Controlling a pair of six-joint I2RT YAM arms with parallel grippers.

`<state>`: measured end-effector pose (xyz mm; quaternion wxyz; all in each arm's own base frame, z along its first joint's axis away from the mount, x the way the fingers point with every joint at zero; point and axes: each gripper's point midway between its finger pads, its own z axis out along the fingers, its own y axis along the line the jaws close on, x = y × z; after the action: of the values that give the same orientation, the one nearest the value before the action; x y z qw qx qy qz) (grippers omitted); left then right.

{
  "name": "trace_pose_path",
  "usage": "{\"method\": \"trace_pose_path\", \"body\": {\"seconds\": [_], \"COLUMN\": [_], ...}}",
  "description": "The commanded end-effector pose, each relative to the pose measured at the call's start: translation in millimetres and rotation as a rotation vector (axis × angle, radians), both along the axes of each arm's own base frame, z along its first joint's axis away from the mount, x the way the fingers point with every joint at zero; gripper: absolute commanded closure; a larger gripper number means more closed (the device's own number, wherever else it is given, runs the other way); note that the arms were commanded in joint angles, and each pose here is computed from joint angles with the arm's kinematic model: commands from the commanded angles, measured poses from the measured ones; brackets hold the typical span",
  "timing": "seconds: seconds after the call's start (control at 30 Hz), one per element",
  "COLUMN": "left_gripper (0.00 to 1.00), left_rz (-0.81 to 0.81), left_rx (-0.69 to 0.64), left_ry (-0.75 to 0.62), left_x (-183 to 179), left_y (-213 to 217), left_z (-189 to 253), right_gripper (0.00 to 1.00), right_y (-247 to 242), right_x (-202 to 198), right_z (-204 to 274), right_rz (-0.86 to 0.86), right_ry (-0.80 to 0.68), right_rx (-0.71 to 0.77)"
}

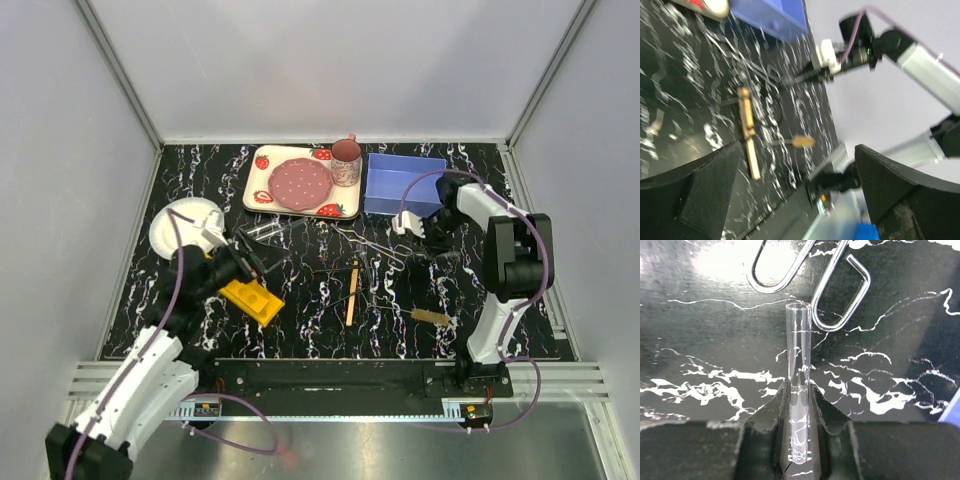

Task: Organize the chemistry lab equipment

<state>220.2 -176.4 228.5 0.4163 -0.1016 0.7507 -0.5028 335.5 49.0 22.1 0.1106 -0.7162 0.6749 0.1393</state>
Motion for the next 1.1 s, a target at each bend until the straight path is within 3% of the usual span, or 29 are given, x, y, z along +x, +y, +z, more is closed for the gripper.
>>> {"method": "trace_pose_path", "body": {"seconds": [0.0, 0.17, 0.33, 0.6, 1.07], "left_gripper": [0.01, 0.01, 0.01, 0.01, 0.19], "left_rz": [-0.101, -0.125, -0.094, -0.032, -0.047], "left_rx": [-0.123, -0.101, -0.087, -0.094, -0.092], "left_ry": [-0.082, -0.079, -0.022, 0.023, 0.004], "left_x": [-11, -5, 15, 49, 73], "left_y": [-45, -82, -120, -169, -230], "left_z": [41, 49, 43, 46, 53], "right_gripper": [0.85, 0.86, 0.86, 0.86, 0.84], "right_y": [15, 35, 75, 116, 130], "right_x": [-10, -12, -19, -44, -60], "right_z": [43, 85, 139, 202, 222], "right_rz": [-0.111, -0.272, -0.416, -0.492, -0.53], "right_ry": [-0.01, 0.025, 0.127, 0.303, 0.406], "right_rx": [0.094, 0.209, 0.445, 0.732, 0.86]}}
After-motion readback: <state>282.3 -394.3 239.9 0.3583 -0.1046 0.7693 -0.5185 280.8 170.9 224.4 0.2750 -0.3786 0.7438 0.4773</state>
